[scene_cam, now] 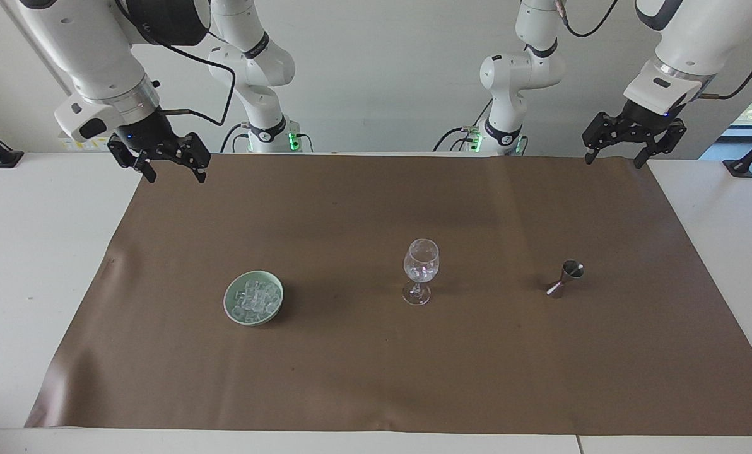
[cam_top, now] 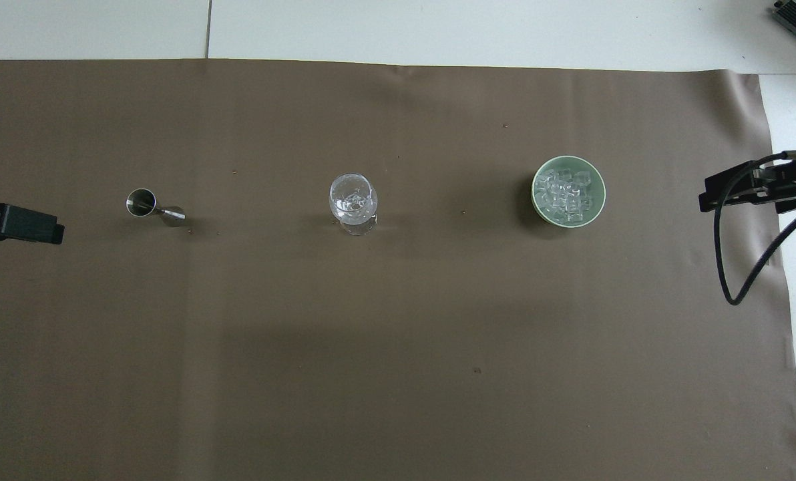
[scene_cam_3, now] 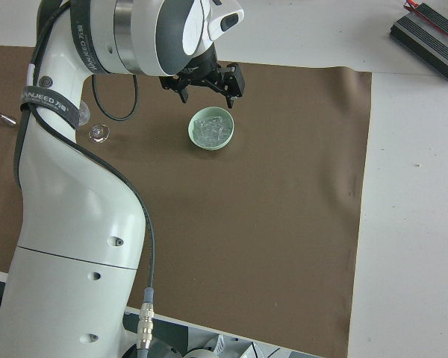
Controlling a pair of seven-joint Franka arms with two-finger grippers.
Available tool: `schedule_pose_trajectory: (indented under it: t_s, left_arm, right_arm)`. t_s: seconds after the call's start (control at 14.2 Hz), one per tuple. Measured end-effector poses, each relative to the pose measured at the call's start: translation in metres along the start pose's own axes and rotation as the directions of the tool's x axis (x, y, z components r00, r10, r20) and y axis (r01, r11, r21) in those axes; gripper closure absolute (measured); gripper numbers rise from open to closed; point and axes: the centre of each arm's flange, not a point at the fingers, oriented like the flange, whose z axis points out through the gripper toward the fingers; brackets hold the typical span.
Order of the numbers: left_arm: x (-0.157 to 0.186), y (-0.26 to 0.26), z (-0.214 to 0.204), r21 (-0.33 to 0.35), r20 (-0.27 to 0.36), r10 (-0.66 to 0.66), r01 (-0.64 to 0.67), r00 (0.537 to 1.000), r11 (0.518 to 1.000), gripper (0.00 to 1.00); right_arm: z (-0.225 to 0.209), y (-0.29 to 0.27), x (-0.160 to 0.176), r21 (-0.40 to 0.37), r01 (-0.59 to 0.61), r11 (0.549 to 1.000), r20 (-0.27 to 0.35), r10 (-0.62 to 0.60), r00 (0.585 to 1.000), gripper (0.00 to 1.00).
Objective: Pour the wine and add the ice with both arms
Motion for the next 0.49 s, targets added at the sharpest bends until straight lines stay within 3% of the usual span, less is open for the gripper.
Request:
schedule_pose_trajectory:
  t_s: [0.49]
  left_arm:
    - [0.0000, 0.0000, 0.0000, 0.000, 0.000, 0.000, 0.000, 1.000, 1.000, 0.00]
  right_arm:
    - [0.0007, 0.0013, 0.0001, 0.000, -0.003, 1.000, 0.001, 0.003, 1.000, 0.00]
